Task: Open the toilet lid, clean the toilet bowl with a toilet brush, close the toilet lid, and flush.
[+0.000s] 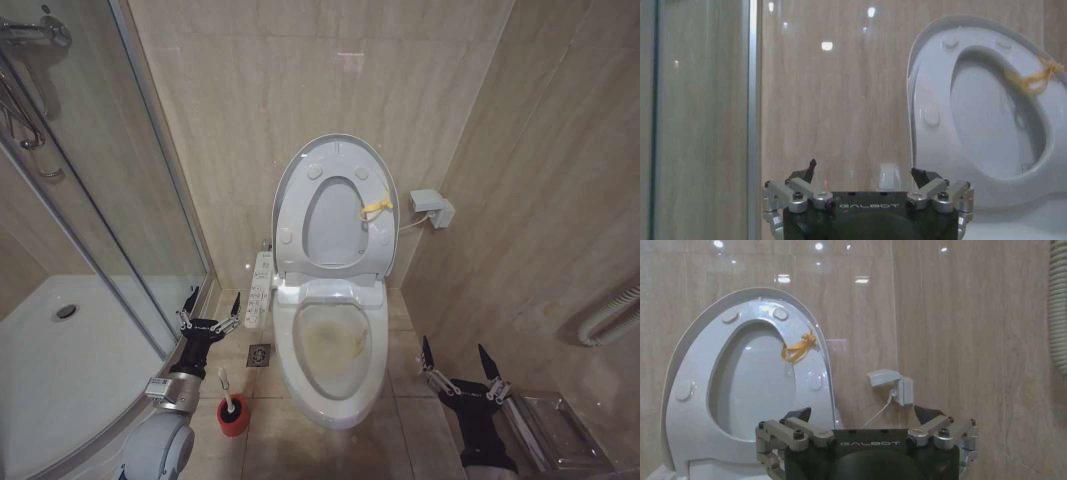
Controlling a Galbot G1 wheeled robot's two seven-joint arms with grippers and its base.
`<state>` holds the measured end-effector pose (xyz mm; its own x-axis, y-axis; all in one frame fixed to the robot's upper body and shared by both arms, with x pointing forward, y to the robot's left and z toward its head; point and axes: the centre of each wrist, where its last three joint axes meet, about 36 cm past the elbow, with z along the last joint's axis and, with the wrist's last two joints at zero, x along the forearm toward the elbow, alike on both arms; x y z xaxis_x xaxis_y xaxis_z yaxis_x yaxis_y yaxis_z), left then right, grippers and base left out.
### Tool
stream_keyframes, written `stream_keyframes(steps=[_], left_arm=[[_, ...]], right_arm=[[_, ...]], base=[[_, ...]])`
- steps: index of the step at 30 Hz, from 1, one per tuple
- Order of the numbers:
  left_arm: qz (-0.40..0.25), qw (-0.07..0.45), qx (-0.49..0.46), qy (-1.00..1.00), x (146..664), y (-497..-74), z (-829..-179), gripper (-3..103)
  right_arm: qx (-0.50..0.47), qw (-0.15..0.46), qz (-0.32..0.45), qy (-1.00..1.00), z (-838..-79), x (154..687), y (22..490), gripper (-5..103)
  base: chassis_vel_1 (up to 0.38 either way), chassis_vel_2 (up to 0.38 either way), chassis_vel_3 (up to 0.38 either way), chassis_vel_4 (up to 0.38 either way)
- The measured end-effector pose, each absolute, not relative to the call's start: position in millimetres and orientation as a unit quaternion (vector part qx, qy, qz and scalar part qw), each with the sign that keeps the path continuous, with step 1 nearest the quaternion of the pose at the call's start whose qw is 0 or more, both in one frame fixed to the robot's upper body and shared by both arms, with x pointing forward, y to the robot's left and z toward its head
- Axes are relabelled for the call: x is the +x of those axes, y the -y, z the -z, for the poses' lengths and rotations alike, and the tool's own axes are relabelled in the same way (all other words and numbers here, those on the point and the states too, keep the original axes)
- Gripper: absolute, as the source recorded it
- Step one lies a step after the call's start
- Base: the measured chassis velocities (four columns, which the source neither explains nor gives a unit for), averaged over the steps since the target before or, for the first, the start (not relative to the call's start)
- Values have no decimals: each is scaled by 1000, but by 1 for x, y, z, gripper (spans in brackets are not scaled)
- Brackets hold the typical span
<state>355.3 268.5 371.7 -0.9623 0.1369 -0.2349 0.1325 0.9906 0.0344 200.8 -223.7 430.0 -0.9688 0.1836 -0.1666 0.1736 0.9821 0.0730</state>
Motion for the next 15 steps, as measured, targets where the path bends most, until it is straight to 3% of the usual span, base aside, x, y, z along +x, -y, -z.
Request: stream_keyframes(steps=[2, 9, 11, 15], left_arm=[[-12, 110, 60, -992, 348, -273, -353, 97], [-25, 47, 38, -998, 294, -285, -271, 97], [-34, 21, 31, -999, 258, -285, -242, 95], [-39, 25, 28, -999, 242, -282, -232, 95]], right_arm=[[90, 87, -29, -992, -430, 201, 224, 100], [90, 87, -29, -992, -430, 201, 224, 100], [90, 87, -29, -992, -430, 201, 224, 100], [90, 87, -29, -992, -430, 201, 224, 100]], base=[[0, 0, 0, 0], [0, 0, 0, 0], [0, 0, 0, 0], [0, 0, 0, 0]])
